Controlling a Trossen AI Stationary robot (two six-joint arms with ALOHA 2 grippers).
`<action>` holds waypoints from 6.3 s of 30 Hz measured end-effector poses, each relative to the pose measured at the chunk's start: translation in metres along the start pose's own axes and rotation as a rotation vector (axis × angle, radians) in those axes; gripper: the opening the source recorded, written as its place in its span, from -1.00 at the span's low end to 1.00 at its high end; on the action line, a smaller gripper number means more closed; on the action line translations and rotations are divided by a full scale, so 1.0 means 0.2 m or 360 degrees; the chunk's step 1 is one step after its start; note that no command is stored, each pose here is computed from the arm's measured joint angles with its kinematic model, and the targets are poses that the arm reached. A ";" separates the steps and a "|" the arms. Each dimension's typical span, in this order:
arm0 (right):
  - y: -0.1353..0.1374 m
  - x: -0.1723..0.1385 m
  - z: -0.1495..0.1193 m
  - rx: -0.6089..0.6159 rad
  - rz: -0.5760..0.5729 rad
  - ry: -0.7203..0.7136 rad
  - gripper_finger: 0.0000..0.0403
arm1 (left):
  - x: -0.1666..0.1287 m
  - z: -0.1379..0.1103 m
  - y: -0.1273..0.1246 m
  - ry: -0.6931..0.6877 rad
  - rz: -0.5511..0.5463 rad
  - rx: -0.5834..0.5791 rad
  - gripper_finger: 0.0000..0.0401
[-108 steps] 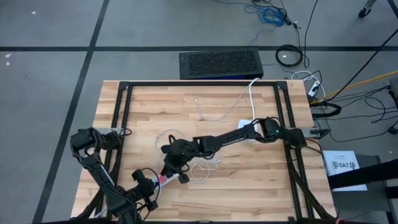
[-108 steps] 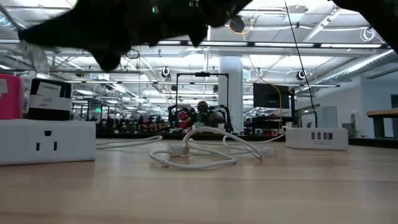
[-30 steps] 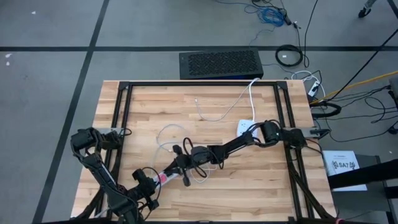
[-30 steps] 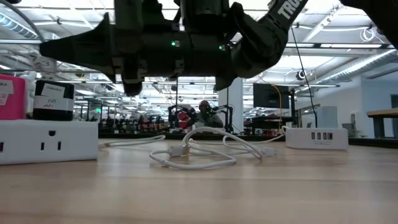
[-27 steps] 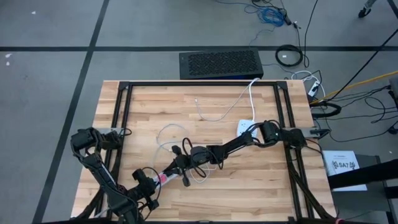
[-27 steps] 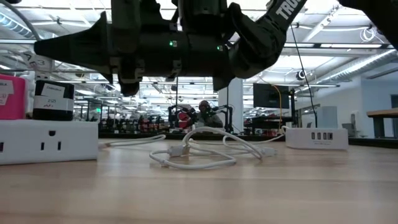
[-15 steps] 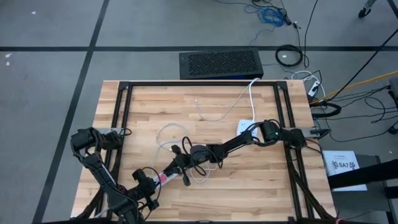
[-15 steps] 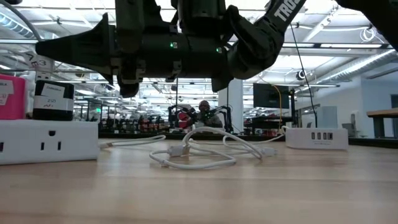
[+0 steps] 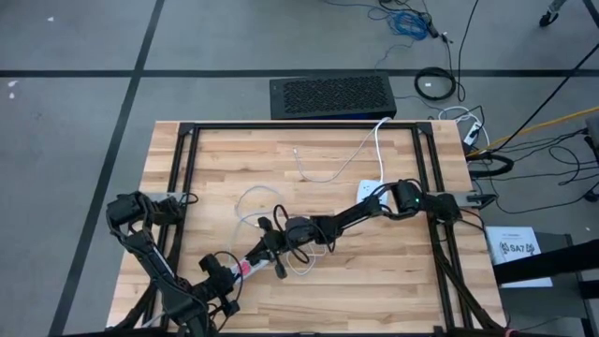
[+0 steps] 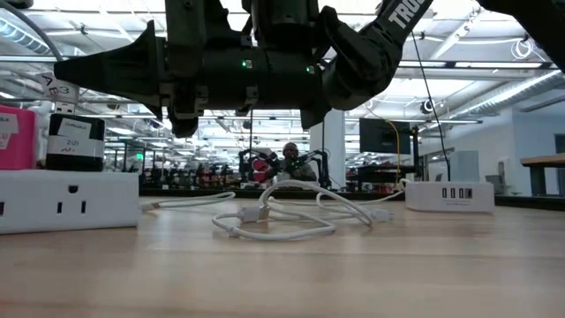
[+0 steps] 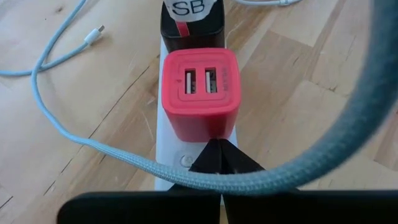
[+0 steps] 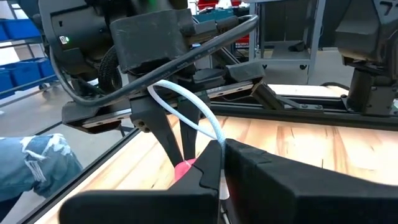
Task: Insert USB
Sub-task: Insert the top left white charger cable into the pink adapter charger
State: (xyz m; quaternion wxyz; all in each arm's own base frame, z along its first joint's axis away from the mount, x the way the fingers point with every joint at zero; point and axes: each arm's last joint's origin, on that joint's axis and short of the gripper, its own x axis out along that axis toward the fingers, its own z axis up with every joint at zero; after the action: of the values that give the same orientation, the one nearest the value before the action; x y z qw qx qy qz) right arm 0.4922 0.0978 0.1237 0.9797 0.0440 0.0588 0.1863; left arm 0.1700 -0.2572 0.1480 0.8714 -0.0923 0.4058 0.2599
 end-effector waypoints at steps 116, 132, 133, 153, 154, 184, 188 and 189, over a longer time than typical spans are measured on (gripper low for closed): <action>0.04 -0.01 0.23 -0.0170 -0.0004 0.0433 -1.00 | 0.00 0.00 0.00 0.0006 0.0000 -0.0001 -0.99; 0.04 0.01 0.15 -0.0161 0.0004 0.0471 -1.00 | 0.00 0.00 0.00 0.0006 -0.0006 -0.0006 -0.99; 0.04 0.01 0.15 -0.0160 -0.0004 0.0484 -1.00 | 0.00 0.00 0.00 0.0006 -0.0007 -0.0007 -0.99; 0.01 0.03 0.05 -0.0087 -0.0067 0.0509 -1.00 | 0.00 0.00 0.00 0.0008 -0.0010 -0.0010 -0.99; 0.00 0.03 0.05 -0.0081 -0.0070 0.0511 -1.00 | 0.00 0.00 0.00 0.0008 -0.0010 -0.0010 -0.99; 0.02 0.01 0.14 -0.0088 -0.0065 0.0472 -1.00 | -0.03 0.03 0.00 0.0020 -0.0051 -0.0045 -0.99; 0.02 0.00 0.17 -0.0093 -0.0064 0.0459 -1.00 | -0.03 0.03 0.01 0.0009 -0.0050 -0.0037 -0.99; 0.02 0.00 0.17 -0.0099 -0.0064 0.0457 -1.00 | -0.04 0.03 0.01 0.0006 -0.0052 -0.0035 -0.99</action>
State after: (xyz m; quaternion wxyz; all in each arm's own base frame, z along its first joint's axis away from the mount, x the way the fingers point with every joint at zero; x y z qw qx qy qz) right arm 0.4955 0.0991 0.1577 0.9657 -0.0148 0.1935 0.1727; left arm 0.1697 -0.2563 0.1579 0.8736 -0.1089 0.4030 0.2500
